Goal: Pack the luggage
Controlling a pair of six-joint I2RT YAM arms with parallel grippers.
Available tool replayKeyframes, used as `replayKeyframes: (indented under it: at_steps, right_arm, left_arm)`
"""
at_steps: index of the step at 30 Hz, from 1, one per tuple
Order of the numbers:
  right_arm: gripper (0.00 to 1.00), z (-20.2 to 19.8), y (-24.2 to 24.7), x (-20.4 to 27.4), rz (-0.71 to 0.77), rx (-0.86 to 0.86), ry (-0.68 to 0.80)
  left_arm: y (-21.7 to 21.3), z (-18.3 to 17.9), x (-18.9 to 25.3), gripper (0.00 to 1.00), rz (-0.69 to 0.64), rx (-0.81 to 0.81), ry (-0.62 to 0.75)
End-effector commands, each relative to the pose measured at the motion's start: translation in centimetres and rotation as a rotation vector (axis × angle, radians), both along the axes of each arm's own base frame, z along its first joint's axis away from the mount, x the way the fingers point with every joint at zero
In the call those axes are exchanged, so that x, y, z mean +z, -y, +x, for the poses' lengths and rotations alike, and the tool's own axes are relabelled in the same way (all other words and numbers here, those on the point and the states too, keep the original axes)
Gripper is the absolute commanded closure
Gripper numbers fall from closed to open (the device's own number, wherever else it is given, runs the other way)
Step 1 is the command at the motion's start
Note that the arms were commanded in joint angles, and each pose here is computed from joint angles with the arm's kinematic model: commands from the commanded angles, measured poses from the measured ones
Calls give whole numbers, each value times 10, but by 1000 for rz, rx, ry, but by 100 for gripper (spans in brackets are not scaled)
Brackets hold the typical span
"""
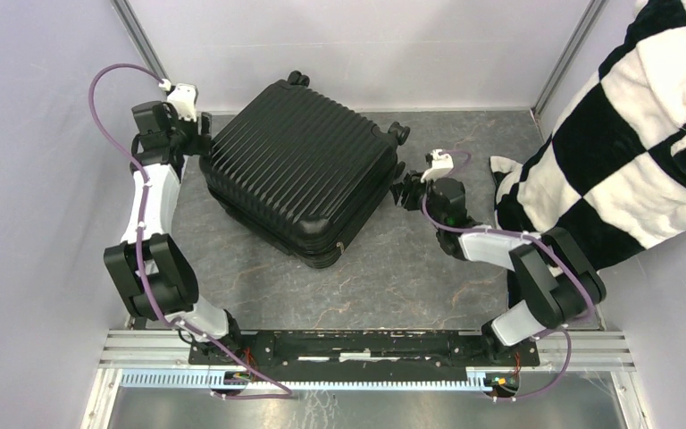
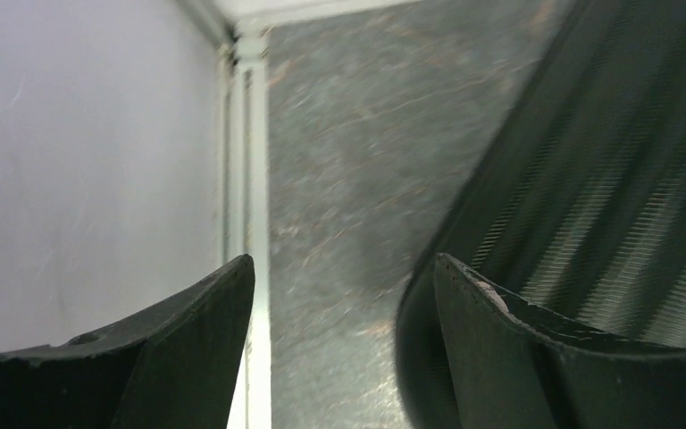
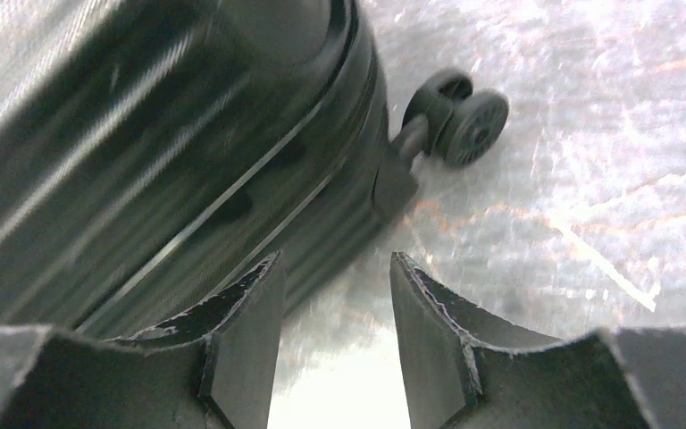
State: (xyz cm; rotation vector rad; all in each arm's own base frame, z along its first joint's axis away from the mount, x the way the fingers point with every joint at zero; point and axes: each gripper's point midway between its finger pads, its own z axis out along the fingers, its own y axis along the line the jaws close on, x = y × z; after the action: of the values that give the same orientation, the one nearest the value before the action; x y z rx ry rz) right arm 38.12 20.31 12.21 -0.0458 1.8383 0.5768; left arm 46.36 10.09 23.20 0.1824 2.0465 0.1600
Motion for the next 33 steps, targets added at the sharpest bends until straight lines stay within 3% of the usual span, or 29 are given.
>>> replayKeyframes:
  at_steps: [1, 10, 18, 21, 24, 30, 33]
  right_arm:
    - [47, 47, -4, 24, 10, -25, 41]
    - [46, 90, -12, 31, -38, -19, 61]
    - [40, 41, 45, 9, -127, -141, 39]
    - [40, 17, 60, 1, -139, -163, 31]
    - [40, -2, 65, -4, -103, -160, 24]
    - [40, -30, 55, -12, -37, -78, 9]
    - [40, -36, 53, -15, -50, -49, 6]
  left_arm:
    - [107, -66, -61, 21, -197, -416, -253]
    - [163, -136, -80, 22, -119, -648, -328]
    - [137, -152, -23, 24, 24, -651, -286]
    - [107, -136, 8, 26, 108, -491, -212]
    - [62, -102, 26, 29, 165, -203, -104]
    - [-22, -69, 9, 35, 161, 214, -41]
    - [-54, -61, -6, 37, 112, 335, -37]
